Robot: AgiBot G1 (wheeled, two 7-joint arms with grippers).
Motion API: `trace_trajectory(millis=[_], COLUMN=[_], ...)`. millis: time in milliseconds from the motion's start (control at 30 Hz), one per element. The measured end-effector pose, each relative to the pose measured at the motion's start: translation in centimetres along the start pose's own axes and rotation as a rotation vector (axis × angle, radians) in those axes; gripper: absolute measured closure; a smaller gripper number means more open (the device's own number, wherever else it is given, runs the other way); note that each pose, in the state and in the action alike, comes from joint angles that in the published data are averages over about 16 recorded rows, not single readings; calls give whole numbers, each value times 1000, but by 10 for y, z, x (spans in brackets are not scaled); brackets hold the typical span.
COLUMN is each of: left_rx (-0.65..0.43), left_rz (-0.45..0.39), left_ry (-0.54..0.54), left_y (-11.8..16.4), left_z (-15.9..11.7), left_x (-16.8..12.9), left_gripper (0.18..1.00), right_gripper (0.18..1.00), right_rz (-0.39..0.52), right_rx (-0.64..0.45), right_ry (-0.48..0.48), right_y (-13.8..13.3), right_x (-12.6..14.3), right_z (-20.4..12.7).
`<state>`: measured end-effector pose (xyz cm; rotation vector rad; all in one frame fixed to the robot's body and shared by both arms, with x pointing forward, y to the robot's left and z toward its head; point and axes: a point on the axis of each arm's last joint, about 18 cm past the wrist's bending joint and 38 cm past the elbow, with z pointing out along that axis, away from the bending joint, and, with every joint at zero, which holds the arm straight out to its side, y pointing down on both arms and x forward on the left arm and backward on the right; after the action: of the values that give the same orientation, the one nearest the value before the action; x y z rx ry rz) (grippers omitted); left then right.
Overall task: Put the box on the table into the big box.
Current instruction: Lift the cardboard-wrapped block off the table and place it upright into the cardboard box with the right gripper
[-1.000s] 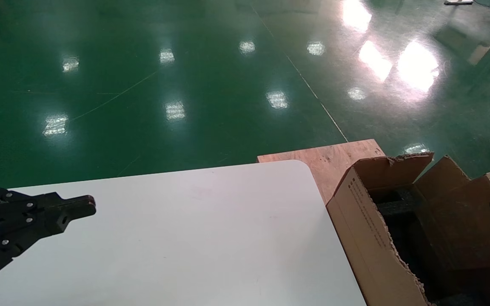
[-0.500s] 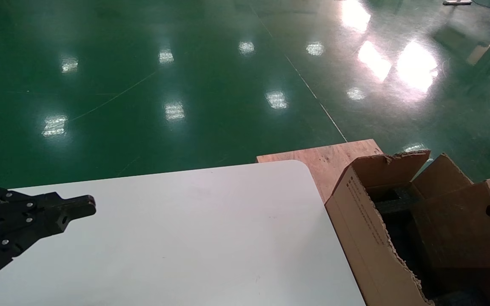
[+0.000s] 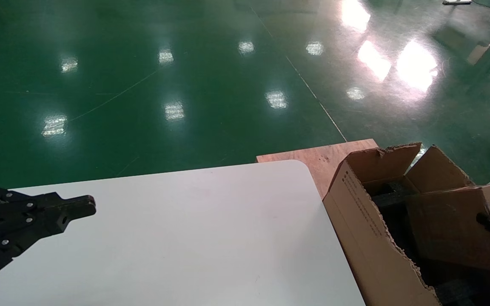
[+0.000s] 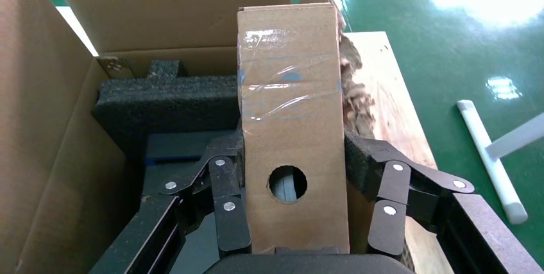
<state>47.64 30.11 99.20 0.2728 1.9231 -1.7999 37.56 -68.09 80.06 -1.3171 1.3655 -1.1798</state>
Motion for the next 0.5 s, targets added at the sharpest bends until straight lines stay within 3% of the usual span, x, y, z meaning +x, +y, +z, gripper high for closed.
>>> trace_trajectory(millis=[500], left_rx=[0], left_rz=[0], left_ry=[0], left_y=[0], left_z=[0], left_x=[0], left_gripper=[993], right_gripper=[720], right_rz=[-35], right_rx=[48], right_ry=[-46], right_y=[-31], right_x=[0], right_z=[-11])
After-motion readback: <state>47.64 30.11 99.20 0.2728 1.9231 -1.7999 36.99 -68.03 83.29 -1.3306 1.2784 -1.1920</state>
